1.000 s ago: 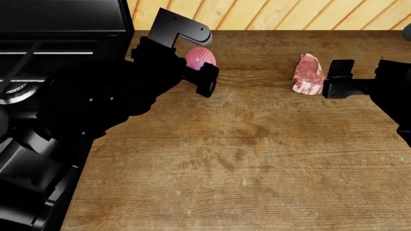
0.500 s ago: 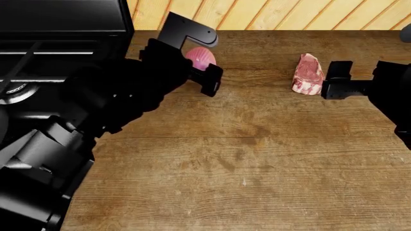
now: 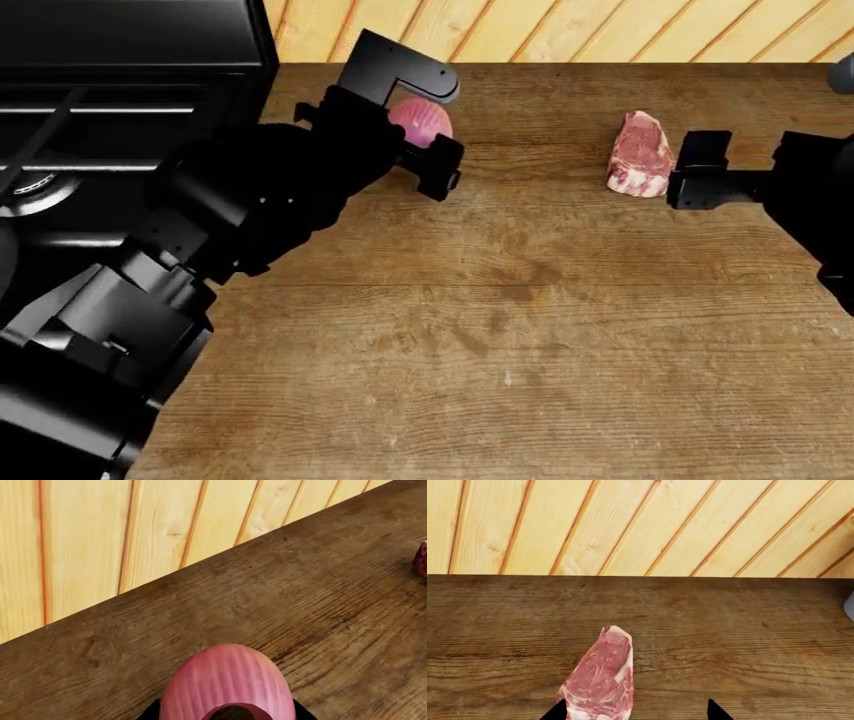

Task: Place both pans onto different burners. Then place the onion and the steak on different pans.

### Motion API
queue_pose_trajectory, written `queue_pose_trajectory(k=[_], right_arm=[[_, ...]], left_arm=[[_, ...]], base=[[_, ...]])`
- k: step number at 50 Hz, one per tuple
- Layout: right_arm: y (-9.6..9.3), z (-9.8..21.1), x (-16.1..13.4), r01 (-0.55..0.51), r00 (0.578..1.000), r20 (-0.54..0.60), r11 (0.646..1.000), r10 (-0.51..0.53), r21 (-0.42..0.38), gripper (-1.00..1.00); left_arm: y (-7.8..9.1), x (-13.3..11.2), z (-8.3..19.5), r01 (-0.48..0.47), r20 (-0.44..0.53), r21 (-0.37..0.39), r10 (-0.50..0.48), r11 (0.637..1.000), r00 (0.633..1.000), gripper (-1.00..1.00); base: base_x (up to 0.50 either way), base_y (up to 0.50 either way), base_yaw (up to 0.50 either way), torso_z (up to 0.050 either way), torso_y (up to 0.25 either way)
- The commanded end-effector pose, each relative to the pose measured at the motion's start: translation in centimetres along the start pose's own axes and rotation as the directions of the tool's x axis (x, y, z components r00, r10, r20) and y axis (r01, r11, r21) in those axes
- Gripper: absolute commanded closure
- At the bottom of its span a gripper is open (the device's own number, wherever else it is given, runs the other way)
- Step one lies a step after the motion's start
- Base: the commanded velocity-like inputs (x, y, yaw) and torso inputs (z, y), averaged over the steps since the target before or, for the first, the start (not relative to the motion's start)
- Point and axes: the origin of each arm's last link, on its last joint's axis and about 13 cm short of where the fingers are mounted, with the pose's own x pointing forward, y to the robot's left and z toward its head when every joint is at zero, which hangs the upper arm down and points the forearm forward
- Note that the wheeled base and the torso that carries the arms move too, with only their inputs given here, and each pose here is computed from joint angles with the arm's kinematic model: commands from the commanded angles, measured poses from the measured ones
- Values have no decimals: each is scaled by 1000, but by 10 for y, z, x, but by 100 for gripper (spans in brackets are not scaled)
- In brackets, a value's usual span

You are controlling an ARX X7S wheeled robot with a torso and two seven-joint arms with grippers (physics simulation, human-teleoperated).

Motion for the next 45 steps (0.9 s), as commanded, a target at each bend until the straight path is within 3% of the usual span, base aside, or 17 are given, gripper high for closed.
queue_pose_trajectory(k=[1,26,45], right_arm=[[0,-1,-1,0,1000,-1,1000,0,2,-100],[5,15,-15,-15,1000,-6,999,15,-31,-100],[14,34,-5,-25,998,-53,1000,24,-14,-100]], left_arm=[[-5,-1,0,19,8,-24,-19,1000,1000,100],[-1,-49,29,-3,199,-62,15,998,980,100],[-2,-64,23,2,220,-76,14,997,975,100]], base=[[0,0,0,0,0],[0,0,0,0,0],[0,0,0,0,0]])
